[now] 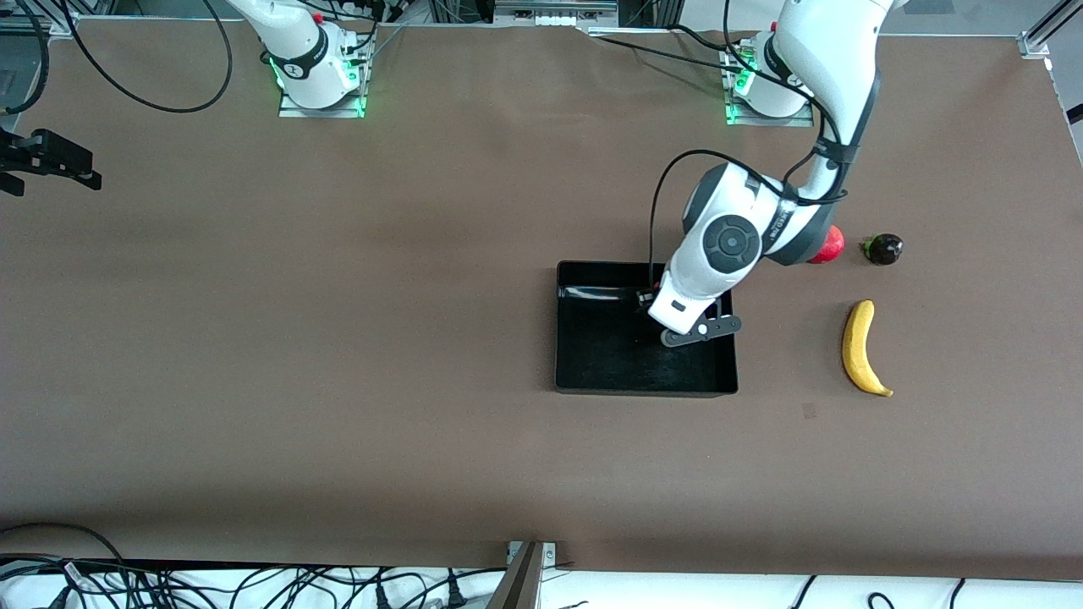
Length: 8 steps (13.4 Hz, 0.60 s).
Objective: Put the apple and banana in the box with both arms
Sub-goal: 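Lift the apple with the left gripper and carry it over the box, then lower the apple into the box and open the left gripper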
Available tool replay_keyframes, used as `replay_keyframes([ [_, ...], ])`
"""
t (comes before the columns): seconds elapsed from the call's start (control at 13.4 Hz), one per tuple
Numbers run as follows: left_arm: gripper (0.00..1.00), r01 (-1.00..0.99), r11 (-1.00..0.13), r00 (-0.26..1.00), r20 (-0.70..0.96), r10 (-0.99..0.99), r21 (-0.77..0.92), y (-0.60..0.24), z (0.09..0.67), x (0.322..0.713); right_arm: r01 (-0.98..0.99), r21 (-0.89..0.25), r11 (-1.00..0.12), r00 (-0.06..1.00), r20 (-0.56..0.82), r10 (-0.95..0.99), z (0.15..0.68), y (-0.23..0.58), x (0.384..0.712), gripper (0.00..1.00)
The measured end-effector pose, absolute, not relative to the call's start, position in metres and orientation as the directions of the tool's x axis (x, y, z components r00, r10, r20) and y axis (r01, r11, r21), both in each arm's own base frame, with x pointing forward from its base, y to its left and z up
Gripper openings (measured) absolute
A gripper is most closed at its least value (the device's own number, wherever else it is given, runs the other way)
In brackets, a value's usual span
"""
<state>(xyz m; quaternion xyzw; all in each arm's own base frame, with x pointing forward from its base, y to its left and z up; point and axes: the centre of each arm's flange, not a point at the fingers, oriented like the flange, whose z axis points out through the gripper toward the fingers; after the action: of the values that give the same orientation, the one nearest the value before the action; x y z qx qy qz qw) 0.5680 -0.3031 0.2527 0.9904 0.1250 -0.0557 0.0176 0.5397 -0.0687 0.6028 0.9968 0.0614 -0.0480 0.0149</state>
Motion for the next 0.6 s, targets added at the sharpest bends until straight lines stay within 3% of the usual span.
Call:
replay_keyframes([
  [0.6,0.74,0.225,-0.973,0.973,-0.068,0.221,0.056,-0.359,0.205,0.544,0.129,0.029,-0.991,0.990,-0.063,0.127,0.606,-0.066,0.544,1.00],
])
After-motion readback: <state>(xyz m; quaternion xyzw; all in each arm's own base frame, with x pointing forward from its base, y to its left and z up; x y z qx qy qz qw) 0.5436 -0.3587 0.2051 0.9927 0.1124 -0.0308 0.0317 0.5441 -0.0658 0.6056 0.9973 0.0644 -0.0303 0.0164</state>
